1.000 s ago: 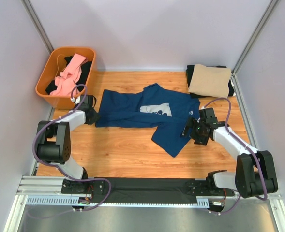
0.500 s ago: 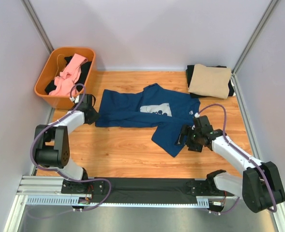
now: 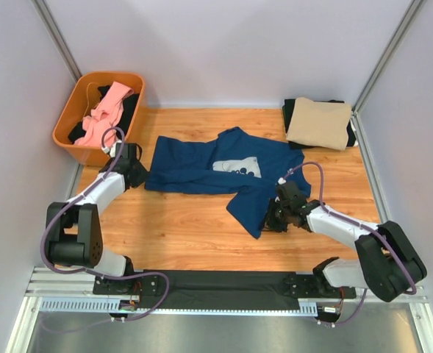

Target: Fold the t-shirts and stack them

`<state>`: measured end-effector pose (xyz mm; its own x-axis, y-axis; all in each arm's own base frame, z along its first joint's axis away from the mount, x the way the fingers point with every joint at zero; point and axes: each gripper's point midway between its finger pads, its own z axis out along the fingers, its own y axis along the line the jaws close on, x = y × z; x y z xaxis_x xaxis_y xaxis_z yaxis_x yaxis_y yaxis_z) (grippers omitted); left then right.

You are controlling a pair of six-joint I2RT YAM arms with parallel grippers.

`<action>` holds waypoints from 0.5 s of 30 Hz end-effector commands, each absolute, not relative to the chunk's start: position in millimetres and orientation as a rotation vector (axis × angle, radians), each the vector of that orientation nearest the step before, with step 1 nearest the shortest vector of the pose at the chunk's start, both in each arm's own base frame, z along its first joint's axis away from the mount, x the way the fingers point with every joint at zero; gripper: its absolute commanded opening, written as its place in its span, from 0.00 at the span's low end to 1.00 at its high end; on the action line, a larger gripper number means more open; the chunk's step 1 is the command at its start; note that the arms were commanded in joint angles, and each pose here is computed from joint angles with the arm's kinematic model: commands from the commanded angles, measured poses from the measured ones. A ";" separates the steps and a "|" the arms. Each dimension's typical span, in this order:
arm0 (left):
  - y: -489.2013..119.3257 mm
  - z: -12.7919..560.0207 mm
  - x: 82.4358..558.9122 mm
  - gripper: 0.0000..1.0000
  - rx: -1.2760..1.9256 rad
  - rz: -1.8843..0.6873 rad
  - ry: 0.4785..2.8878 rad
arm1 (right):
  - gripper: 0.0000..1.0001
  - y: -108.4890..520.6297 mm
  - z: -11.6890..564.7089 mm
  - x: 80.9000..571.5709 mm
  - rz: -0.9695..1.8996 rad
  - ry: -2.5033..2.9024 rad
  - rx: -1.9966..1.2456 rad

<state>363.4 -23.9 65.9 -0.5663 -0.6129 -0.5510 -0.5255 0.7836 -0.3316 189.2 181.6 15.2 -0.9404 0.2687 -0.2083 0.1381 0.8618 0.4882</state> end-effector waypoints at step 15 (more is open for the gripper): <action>-39.4 195.5 308.5 0.00 -0.729 -0.369 2.159 | 0.00 116.4 207.1 197.9 0.494 2.300 0.309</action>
<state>322.1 -34.3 152.1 -0.5199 -0.6205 -0.5871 -0.4341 0.7838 -0.4441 207.2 151.6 162.0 -0.7749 0.3552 -0.5229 0.0486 0.8582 0.5110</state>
